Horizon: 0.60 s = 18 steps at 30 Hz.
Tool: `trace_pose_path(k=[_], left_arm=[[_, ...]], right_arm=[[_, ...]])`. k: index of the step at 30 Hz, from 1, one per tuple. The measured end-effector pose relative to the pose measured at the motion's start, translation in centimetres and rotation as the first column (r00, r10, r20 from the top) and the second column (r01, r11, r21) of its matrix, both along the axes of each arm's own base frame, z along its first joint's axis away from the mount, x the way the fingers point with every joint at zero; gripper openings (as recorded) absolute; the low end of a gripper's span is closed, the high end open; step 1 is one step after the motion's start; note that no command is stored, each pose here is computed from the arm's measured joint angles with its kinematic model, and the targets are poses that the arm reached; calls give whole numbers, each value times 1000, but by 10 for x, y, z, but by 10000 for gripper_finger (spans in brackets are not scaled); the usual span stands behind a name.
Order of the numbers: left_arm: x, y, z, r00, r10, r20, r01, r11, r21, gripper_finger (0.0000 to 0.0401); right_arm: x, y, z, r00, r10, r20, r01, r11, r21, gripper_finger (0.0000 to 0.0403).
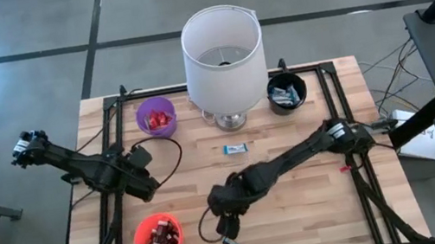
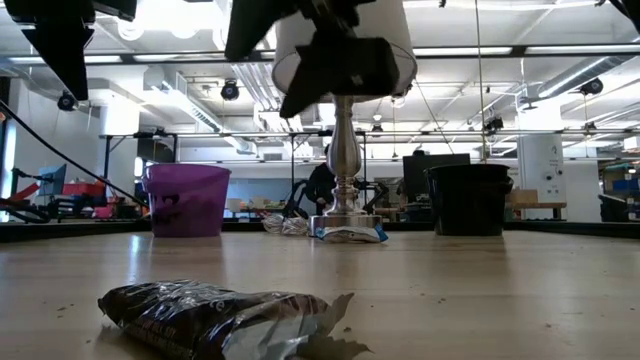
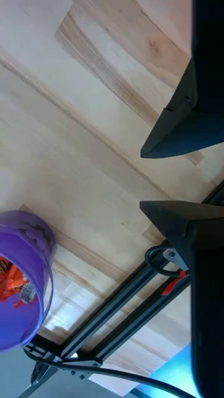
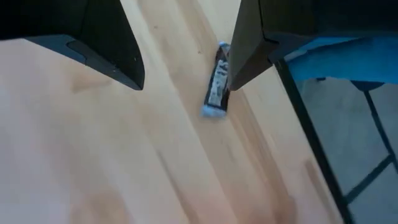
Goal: Sort candy
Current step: Put the black chocolate into the orange bucket
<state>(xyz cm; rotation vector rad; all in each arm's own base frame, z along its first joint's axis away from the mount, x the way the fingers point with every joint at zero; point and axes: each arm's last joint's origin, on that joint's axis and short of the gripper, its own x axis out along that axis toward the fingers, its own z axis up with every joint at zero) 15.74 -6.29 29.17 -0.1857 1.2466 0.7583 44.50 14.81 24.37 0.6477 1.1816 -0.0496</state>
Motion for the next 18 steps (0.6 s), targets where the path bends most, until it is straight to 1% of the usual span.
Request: trace_pose_path(k=[6, 10, 14, 16, 18], left_arm=[[0, 0, 0, 1000, -4, -1, 4, 1000, 1, 103], [0, 0, 0, 1000, -4, 0, 4, 1000, 1, 103], [0, 0, 0, 1000, -4, 0, 4, 1000, 1, 103], [1, 0, 0, 1000, -4, 5, 4, 1000, -2, 103], [1, -1, 0, 1000, -4, 12, 4, 1000, -5, 103]], right_arm=[[2, 19, -26, 995, -56, -82, 58, 998, 23, 220], [1, 28, -34, 992, -69, -105, 73, 997, 29, 219], [-1, 37, -39, 992, -61, -107, 64, 997, 33, 219], [0, 42, -45, 993, -44, -112, 48, 998, 31, 219], [4, 47, -52, 995, -18, -93, 24, 998, 63, 219]])
